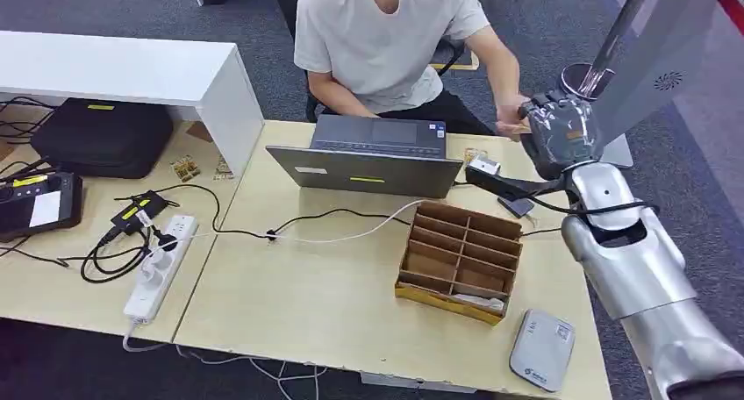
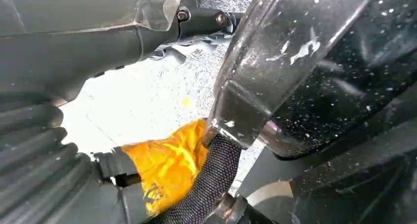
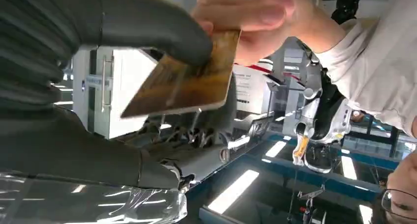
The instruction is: Pass the card to the sensor for recognition and then transmit it.
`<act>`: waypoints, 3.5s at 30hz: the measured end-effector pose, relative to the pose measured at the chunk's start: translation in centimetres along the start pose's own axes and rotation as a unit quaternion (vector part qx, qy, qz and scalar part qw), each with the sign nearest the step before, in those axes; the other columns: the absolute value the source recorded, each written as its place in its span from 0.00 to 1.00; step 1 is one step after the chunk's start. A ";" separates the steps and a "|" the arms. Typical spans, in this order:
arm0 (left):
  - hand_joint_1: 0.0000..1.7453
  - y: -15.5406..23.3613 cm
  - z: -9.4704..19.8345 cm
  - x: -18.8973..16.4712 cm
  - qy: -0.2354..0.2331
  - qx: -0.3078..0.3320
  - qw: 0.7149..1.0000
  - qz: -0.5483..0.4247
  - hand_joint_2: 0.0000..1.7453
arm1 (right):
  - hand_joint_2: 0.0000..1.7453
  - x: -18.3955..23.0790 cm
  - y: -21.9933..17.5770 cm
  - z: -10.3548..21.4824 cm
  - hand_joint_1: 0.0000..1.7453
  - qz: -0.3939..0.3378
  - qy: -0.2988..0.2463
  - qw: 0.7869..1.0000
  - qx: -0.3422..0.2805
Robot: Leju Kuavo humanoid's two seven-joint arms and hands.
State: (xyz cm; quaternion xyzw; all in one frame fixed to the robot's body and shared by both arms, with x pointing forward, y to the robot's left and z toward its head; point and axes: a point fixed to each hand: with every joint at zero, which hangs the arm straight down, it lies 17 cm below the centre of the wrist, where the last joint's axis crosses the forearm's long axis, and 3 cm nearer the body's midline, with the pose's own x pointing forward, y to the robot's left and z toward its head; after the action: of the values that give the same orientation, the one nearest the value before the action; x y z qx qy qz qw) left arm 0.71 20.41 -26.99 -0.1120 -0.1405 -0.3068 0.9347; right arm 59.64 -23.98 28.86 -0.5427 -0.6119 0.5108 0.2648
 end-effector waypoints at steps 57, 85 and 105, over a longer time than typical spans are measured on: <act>0.00 -1.5 0.4 -0.2 -0.023 0.006 0.998 0.057 1.00 | 1.00 4.3 7.1 32.7 1.00 -0.018 0.018 1.000 0.017; 0.00 -1.5 0.4 -0.3 -0.019 0.003 0.999 0.050 1.00 | 1.00 5.9 10.9 35.1 1.00 -0.050 0.041 0.995 0.071; 0.00 -1.7 0.4 -0.7 -0.005 -0.003 0.999 0.047 1.00 | 1.00 6.5 10.9 34.0 1.00 -0.050 0.017 0.997 0.063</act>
State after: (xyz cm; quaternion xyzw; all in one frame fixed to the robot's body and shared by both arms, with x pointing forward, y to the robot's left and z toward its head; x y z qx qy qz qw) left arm -0.98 19.55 -26.62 -0.1232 -0.1392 -0.2622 0.9469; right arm 32.32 -30.56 5.92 -0.5025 -0.6005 0.5250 0.3337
